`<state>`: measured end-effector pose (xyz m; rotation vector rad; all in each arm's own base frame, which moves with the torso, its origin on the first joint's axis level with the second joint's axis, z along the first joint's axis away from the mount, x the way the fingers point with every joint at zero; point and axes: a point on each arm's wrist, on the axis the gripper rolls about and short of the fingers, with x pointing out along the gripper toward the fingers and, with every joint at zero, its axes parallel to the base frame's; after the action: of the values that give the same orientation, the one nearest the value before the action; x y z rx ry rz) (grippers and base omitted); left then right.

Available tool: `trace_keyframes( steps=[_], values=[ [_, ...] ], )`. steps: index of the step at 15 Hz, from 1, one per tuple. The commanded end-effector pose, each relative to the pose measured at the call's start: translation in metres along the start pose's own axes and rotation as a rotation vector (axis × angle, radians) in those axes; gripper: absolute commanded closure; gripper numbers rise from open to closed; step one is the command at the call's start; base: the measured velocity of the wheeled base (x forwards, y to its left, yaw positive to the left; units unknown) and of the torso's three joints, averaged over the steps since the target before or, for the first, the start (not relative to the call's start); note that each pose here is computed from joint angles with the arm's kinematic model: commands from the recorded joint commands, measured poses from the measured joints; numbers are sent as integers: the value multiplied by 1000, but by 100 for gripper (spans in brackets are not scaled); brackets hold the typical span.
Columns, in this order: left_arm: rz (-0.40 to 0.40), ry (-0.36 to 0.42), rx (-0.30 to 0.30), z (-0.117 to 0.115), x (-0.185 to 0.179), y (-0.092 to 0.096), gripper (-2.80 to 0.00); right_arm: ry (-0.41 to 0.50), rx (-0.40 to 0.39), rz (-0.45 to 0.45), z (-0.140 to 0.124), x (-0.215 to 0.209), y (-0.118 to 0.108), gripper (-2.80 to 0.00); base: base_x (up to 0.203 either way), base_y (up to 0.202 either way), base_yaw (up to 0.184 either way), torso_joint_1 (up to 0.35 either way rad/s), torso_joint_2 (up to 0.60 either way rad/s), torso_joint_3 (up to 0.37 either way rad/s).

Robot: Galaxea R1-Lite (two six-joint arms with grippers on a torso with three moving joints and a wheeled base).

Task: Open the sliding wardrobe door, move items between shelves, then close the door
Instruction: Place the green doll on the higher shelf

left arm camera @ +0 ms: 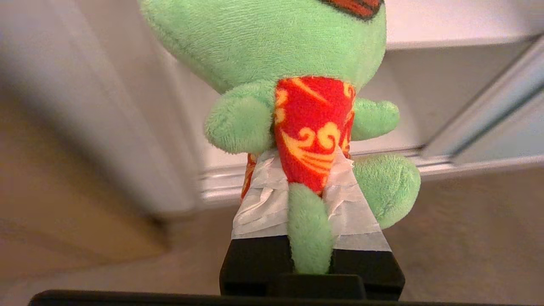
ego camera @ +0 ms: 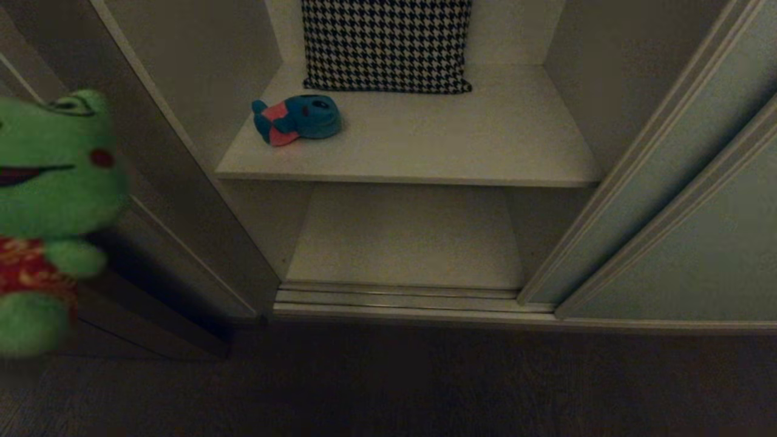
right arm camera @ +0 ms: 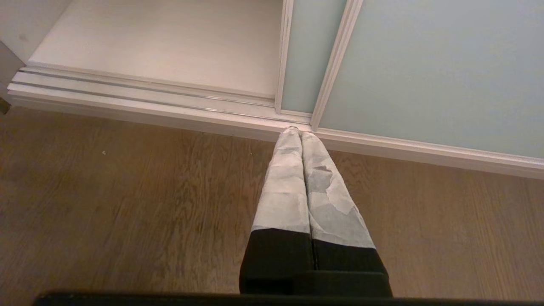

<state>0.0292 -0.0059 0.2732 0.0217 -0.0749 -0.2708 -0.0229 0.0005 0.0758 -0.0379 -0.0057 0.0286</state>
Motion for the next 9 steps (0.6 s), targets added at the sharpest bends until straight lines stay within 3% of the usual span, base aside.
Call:
trace_keyframes(
  steps=[1,5,9],
  values=[
    [-38,105,-37,8,69,19,0,-3,-1,0,0,0,0,0,0,0,0,0,0,0],
    [-136,59,-48,30,174,32,0,-3,-1,0,0,0,0,0,0,0,0,0,0,0],
    [-227,35,-65,0,271,18,0,-3,-1,0,0,0,0,0,0,0,0,0,0,0]
  ],
)
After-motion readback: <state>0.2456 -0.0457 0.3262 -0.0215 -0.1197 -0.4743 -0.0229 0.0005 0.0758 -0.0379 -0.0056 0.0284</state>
